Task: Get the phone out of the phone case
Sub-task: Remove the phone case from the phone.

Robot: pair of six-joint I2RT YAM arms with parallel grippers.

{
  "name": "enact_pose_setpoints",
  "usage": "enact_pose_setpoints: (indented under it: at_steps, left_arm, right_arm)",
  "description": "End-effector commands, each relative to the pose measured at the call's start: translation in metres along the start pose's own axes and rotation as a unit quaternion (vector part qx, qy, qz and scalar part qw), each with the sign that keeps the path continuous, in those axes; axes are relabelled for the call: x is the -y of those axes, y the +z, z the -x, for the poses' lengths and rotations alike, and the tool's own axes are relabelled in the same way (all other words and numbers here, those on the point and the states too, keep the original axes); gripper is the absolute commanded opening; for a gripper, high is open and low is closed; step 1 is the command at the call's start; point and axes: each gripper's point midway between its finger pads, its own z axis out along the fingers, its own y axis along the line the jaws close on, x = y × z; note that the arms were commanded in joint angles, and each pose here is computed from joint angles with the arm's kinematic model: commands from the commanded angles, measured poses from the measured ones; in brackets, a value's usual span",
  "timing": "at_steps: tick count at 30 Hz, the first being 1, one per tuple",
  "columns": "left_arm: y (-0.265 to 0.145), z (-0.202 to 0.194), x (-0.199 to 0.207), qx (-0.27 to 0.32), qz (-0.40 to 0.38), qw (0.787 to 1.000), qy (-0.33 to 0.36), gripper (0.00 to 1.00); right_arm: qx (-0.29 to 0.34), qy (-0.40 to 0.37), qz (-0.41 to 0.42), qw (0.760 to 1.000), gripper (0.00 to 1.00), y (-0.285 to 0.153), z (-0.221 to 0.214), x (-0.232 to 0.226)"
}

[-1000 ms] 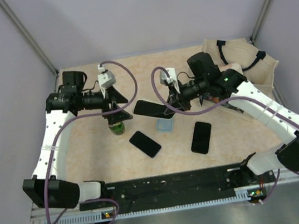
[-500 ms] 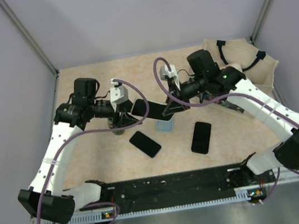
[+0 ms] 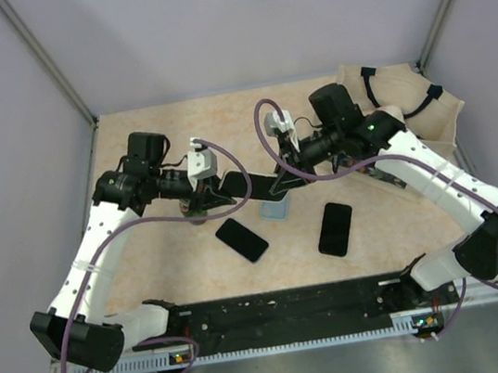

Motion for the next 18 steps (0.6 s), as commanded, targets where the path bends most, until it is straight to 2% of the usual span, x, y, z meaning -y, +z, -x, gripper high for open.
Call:
enact_pose_setpoints:
  at_steps: [1, 10, 18]
  left_arm:
    - [0.003, -0.001, 0.010, -0.001, -0.035, 0.994, 0.108, 0.00]
    - [0.011, -0.014, 0.034, -0.049, -0.099, 0.971, 0.211, 0.00]
    - [0.021, -0.007, 0.036, -0.068, -0.116, 0.958, 0.252, 0.00]
  right_arm:
    - [0.040, -0.010, 0.026, 0.999, 0.00, -0.002, 0.026, -0.004]
    - [0.044, 0.022, 0.079, 0.996, 0.00, 0.008, 0.016, -0.011]
    - [0.052, 0.053, 0.116, 0.990, 0.00, 0.015, 0.006, -0.018]
